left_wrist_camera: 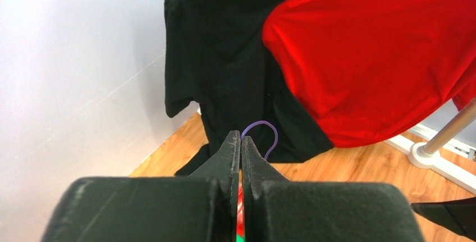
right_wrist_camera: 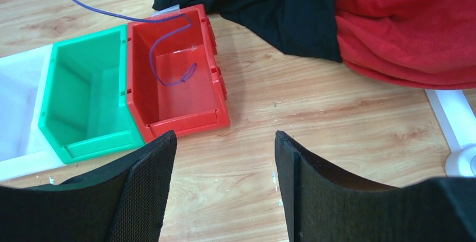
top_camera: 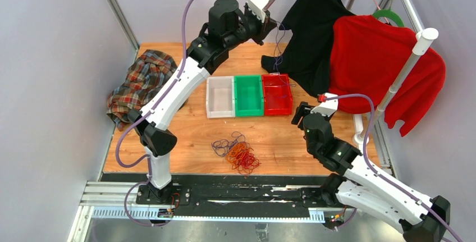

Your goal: Untangle the cables

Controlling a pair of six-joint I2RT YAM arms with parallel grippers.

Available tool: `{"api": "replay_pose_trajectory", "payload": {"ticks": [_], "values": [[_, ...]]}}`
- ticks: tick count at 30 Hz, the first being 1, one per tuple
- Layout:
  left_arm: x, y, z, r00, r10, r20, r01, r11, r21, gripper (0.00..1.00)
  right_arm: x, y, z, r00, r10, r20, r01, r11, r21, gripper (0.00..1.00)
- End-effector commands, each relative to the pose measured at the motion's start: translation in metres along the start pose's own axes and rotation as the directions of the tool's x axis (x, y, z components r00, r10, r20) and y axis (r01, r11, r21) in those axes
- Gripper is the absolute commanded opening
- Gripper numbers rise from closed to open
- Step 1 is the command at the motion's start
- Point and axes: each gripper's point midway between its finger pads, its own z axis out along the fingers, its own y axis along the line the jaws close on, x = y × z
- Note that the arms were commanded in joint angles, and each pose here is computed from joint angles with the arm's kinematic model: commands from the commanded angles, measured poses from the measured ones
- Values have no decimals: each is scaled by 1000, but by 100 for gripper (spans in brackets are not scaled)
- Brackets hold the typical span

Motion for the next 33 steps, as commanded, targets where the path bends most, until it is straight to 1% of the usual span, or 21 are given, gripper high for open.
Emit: {"api": "replay_pose_trajectory", "payload": {"ticks": [1,6,11,15,17,21,23,26,29,31,33], "values": [[15,-1,17,1000,31,-3,-31,999,7,0,7,-8,4,1000,10,-17,-10,1000,20,64],[69,-4,27,993,49,-105,-47,999,22,0,9,-14,5,1000,21,-20,-21,1000,24,64],[126,-15,38,973,89,-213,-80,995,51,0,14,-19,6,999,24,-28,-23,999,34,64],[164,-29,47,948,99,-303,-74,993,94,0,17,-20,7,999,21,-40,-20,999,41,63],[182,-36,49,934,86,-345,-51,992,111,0,17,-20,8,999,21,-43,-19,999,43,63],[214,-47,50,909,83,-408,-26,989,144,0,16,-20,8,999,19,-48,-17,999,46,63],[229,-46,50,897,110,-428,-52,988,145,0,17,-21,9,998,12,-55,-10,999,50,63],[253,-32,52,871,182,-456,-142,982,121,0,19,-22,9,998,4,-63,0,998,55,62],[278,-15,55,824,260,-503,-247,964,94,0,21,-23,10,998,-1,-70,5,998,61,62],[295,-9,57,798,289,-528,-285,954,92,0,23,-23,12,997,-8,-78,13,998,67,62],[308,-9,60,792,288,-539,-285,954,91,0,24,-23,14,996,-13,-88,19,997,70,62]]}}
